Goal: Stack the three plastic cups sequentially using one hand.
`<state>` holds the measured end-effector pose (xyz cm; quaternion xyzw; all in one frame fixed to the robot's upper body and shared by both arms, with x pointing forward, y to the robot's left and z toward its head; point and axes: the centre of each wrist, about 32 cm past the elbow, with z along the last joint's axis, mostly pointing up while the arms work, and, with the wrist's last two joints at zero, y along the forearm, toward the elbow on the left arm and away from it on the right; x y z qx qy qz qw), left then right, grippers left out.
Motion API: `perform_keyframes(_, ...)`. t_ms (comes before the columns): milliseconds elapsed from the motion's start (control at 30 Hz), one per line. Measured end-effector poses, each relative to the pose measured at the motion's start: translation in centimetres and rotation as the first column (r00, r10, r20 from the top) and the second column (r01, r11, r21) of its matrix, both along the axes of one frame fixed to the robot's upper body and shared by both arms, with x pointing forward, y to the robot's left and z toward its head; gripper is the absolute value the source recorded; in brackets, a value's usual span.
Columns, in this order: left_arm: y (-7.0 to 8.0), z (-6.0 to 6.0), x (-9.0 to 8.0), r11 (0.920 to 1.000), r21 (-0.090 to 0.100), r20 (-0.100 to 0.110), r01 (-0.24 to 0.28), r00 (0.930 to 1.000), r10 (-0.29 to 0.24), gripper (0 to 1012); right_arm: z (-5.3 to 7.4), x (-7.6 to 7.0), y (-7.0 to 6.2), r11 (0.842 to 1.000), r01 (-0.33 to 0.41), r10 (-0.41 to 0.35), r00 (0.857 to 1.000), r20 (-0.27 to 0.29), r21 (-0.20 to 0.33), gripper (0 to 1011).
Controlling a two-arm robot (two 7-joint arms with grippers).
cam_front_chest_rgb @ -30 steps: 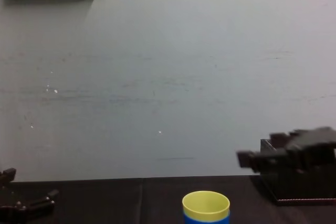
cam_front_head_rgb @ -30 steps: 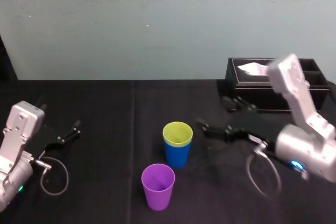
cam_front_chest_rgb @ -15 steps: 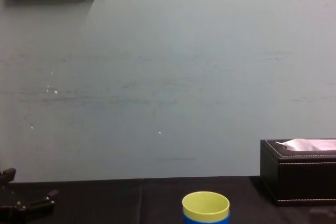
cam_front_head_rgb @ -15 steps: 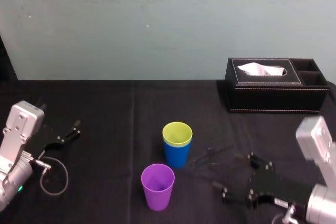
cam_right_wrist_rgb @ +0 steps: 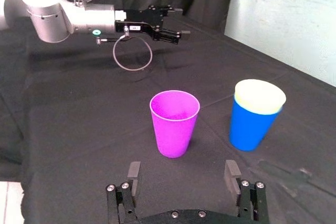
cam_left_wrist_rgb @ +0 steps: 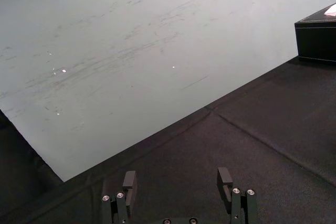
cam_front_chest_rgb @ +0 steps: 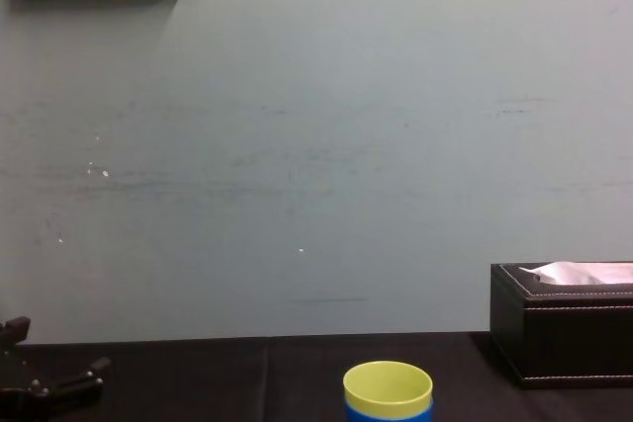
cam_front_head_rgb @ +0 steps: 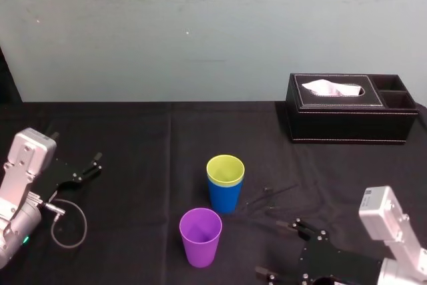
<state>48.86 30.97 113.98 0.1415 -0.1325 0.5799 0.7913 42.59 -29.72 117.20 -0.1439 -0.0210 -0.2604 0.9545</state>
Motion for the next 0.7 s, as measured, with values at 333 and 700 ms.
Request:
perform_keyframes(333, 0.0, 0.0, 0.0, 1.0000, 0.000, 0.000, 0.000, 1.0000, 0.000, 1000, -0.9, 1.2, 1.5, 0.999, -0.039, 0.039, 0.999, -0.031, 0.010, 1003)
perform_keyframes(700, 0.0, 0.0, 0.0, 1.0000, 0.000, 0.000, 0.000, 1.0000, 0.000, 1000, -1.0, 2.1, 3.8, 1.000, -0.024, 0.021, 0.991, -0.133, -0.016, 1003)
